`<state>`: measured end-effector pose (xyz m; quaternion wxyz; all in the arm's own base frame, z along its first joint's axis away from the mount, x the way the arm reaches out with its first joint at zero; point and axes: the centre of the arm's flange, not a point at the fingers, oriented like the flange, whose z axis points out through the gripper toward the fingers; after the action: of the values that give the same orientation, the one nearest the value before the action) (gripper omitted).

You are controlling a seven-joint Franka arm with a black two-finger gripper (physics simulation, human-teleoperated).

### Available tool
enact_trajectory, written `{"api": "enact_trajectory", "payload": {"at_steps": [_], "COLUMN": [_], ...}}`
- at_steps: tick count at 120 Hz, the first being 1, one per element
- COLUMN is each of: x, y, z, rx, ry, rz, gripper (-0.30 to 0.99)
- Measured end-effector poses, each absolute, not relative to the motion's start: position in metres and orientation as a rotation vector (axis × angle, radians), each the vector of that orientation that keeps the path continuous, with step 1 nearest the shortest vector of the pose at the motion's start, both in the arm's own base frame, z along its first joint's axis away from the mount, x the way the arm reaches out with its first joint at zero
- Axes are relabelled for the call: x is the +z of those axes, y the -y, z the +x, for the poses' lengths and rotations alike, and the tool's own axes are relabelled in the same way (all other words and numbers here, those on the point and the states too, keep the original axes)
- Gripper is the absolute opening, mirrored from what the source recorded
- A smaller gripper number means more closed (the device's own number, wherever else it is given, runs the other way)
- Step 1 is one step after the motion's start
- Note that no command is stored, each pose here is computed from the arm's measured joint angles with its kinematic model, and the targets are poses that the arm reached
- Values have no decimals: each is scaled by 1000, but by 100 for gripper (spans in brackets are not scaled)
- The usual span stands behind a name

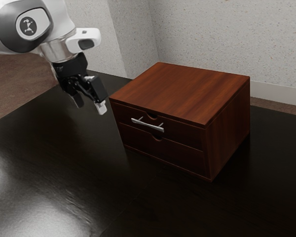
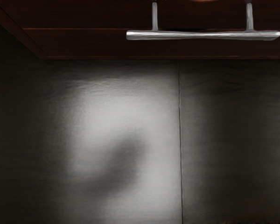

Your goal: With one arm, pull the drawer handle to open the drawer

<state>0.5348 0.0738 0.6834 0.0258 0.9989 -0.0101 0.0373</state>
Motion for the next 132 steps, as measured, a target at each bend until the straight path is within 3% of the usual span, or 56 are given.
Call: {"api": "enact_trajectory", "payload": {"at_steps": [49,64,79,111,132], "x": [685,735,811,832,806], "y": [-58,-76,-95,-83,-83], "z": [536,521,479,474,497], "rx": [121,250,483,631,636], "ry": [90,47,56,709,1164], "rz": [3062,3075,3072,2977,2807], "gripper": [69,69,69,69,69]}}
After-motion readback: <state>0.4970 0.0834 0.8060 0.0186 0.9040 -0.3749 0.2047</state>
